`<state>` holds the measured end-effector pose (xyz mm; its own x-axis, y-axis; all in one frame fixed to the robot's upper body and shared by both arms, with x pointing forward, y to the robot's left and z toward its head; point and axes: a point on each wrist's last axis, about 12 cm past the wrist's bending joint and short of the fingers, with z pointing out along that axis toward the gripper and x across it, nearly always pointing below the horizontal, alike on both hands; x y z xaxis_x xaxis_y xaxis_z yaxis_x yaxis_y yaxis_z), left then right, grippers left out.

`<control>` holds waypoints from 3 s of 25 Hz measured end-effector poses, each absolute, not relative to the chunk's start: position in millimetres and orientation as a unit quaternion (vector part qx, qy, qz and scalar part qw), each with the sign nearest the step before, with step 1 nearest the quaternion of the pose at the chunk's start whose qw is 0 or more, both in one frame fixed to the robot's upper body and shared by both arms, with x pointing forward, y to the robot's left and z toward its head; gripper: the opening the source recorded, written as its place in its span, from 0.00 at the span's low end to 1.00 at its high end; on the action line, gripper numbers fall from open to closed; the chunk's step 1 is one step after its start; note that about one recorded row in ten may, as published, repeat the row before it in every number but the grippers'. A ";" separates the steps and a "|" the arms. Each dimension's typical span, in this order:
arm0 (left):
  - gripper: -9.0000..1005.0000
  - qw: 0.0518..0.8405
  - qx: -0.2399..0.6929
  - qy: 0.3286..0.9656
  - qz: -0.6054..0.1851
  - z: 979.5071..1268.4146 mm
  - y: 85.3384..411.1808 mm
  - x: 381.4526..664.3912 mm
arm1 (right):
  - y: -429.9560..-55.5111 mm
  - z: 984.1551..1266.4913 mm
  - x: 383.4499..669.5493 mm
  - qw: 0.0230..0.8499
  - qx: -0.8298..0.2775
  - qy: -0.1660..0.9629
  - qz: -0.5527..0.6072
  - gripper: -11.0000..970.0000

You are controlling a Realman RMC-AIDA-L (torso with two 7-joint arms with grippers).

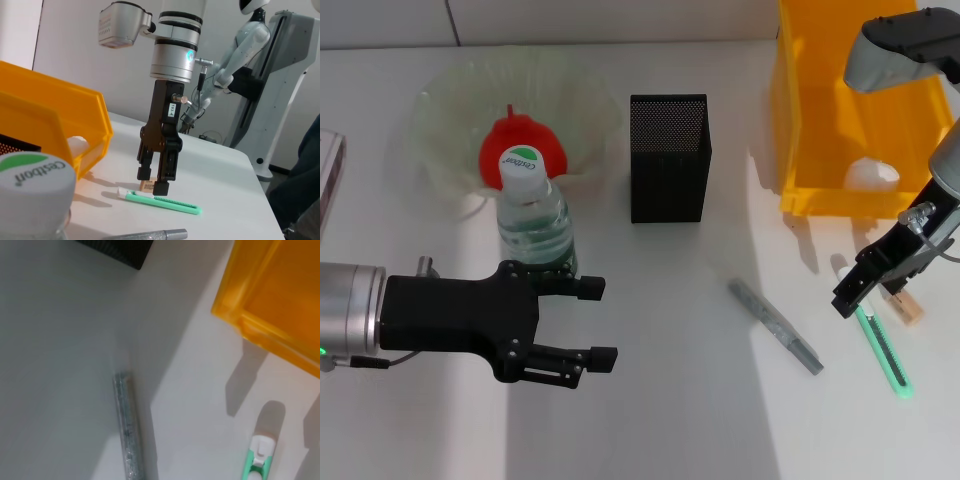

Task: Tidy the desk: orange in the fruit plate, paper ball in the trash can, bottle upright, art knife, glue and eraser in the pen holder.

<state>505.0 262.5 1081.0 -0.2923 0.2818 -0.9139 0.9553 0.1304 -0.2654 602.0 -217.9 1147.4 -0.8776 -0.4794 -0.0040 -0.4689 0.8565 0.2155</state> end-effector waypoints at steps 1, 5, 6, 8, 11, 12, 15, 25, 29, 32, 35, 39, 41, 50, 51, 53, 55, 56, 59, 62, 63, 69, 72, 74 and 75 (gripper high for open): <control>0.83 0.364 0.470 0.658 -0.462 1081.0 262.6 504.8 | -217.6 1147.9 602.6 0.024 0.246 -0.963 -0.104 0.79; 0.83 0.365 0.470 0.658 -0.461 1080.7 262.9 504.8 | -217.0 1148.5 605.4 0.018 0.246 -0.965 -0.089 0.79; 0.83 0.366 0.471 0.658 -0.461 1080.7 262.9 504.8 | -216.2 1148.6 606.1 0.017 0.248 -0.965 -0.086 0.79; 0.83 0.366 0.472 0.657 -0.460 1080.7 262.8 505.0 | -214.0 1148.7 607.6 0.014 0.252 -0.964 -0.079 0.79; 0.83 0.367 0.473 0.656 -0.459 1081.2 262.3 505.7 | -211.9 1149.8 609.5 0.009 0.255 -0.964 -0.075 0.78; 0.83 0.367 0.474 0.655 -0.459 1081.6 261.9 506.2 | -210.7 1150.8 611.0 0.005 0.256 -0.964 -0.074 0.78; 0.83 0.367 0.475 0.655 -0.459 1081.7 261.8 506.4 | -209.7 1151.3 611.9 0.003 0.257 -0.964 -0.073 0.77; 0.83 0.367 0.475 0.654 -0.459 1081.8 261.7 506.4 | -200.4 1148.6 613.7 0.008 0.261 -0.963 -0.073 0.73; 0.83 0.367 0.475 0.655 -0.459 1081.7 261.8 506.3 | -199.8 1148.7 613.7 0.009 0.251 -0.965 -0.073 0.71; 0.83 0.367 0.475 0.655 -0.459 1081.7 262.2 506.3 | -202.1 1145.3 611.5 0.016 0.232 -0.970 -0.066 0.70; 0.83 0.367 0.475 0.655 -0.458 1081.7 262.4 506.3 | -203.5 1142.8 610.1 0.018 0.222 -0.973 -0.058 0.61; 0.83 0.369 0.476 0.656 -0.455 1081.5 263.1 507.1 | -206.9 1137.6 608.9 0.015 0.204 -0.978 -0.049 0.55; 0.83 0.369 0.480 0.657 -0.450 1081.1 263.1 507.9 | -208.2 1136.0 609.0 0.011 0.198 -0.979 -0.049 0.55; 0.83 0.371 0.487 0.654 -0.444 1080.5 262.7 509.0 | -205.1 1139.4 612.3 -0.002 0.198 -0.979 -0.051 0.55; 0.83 0.372 0.487 0.655 -0.443 1080.4 262.6 509.2 | -204.6 1139.9 612.6 -0.002 0.199 -0.979 -0.051 0.55; 0.83 0.372 0.487 0.655 -0.442 1080.2 262.6 509.3 | -203.8 1140.6 613.4 -0.004 0.199 -0.979 -0.050 0.55; 0.83 0.372 0.486 0.656 -0.442 1080.0 262.7 509.1 | -203.3 1140.7 614.2 -0.007 0.200 -0.979 -0.050 0.55; 0.83 0.372 0.486 0.656 -0.442 1079.9 262.7 509.1 | -203.1 1140.4 614.3 -0.007 0.200 -0.979 -0.050 0.55; 0.83 0.372 0.486 0.656 -0.442 1079.6 263.0 508.8 | -202.8 1139.4 614.2 -0.006 0.199 -0.979 -0.051 0.55; 0.83 0.373 0.487 0.655 -0.441 1079.6 263.1 508.7 | -201.2 1138.9 613.9 -0.005 0.201 -0.978 -0.048 0.55; 0.83 0.373 0.488 0.655 -0.441 1079.6 263.0 508.7 | -201.2 1138.9 613.9 -0.005 0.201 -0.978 -0.048 0.55; 0.83 0.374 0.489 0.654 -0.440 1079.6 263.0 508.8 | -198.1 1137.6 612.8 -0.001 0.207 -0.978 -0.039 0.53; 0.83 0.374 0.488 0.654 -0.440 1079.3 263.4 508.2 | -196.8 1136.5 612.6 -0.003 0.209 -0.977 -0.039 0.51; 0.83 0.374 0.488 0.655 -0.440 1079.1 263.5 508.1 | -196.7 1136.0 612.3 -0.003 0.210 -0.977 -0.040 0.49; 0.83 0.374 0.488 0.655 -0.440 1079.0 263.7 507.9 | -196.4 1135.7 612.2 -0.003 0.210 -0.977 -0.041 0.49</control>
